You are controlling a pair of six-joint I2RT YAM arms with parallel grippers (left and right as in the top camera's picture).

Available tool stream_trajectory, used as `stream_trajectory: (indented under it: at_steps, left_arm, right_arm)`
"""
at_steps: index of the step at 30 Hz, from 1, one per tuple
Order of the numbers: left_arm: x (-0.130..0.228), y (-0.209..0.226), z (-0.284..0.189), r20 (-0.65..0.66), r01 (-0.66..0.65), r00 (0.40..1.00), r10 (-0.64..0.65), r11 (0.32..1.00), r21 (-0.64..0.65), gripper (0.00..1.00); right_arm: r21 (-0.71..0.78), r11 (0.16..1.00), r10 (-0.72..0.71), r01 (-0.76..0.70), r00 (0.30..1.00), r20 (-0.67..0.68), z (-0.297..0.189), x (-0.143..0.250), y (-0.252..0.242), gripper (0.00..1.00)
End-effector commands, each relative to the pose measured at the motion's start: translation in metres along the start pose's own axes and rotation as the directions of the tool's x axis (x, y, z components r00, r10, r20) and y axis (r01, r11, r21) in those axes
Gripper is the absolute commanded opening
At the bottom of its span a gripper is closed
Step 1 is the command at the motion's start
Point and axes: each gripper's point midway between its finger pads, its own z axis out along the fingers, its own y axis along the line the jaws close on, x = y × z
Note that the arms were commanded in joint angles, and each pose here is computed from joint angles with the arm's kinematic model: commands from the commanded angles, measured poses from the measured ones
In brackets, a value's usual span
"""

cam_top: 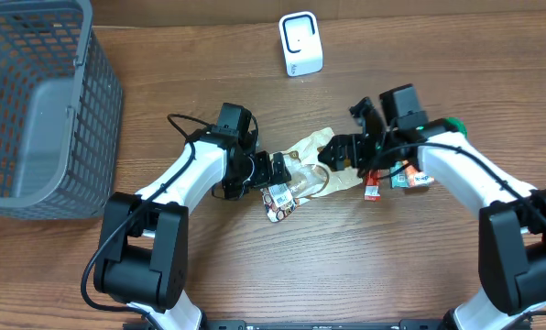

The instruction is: Scan the item barcode

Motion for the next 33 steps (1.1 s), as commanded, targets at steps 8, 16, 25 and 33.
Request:
stream_trajectory:
  at_steps: [8, 16, 25, 33]
  left_arm:
    - [0.006, -0.003, 0.011, -0.017, 0.010, 1.000, -0.009, 0.999, 0.033, 0.98]
    - [0.006, -0.008, 0.011, -0.017, 0.000, 1.000, 0.001, 0.999, 0.053, 0.98]
    - [0.004, -0.004, 0.011, -0.004, 0.002, 1.000, -0.002, 1.000, 0.029, 0.83]
    - [-0.001, -0.002, 0.012, 0.020, -0.006, 1.000, 0.006, 1.000, 0.016, 0.63]
  right_arm:
    - [0.100, 0.989, 0.109, -0.108, 0.994, 0.002, 0.018, 0.015, -0.008, 1.00]
    - [0.013, 0.992, 0.122, -0.122, 0.989, -0.089, 0.041, 0.033, 0.010, 1.00]
    - [-0.016, 0.990, 0.135, -0.139, 0.979, -0.153, 0.056, 0.050, 0.027, 1.00]
    - [-0.014, 0.989, 0.140, -0.145, 0.975, -0.170, 0.056, 0.054, 0.027, 1.00]
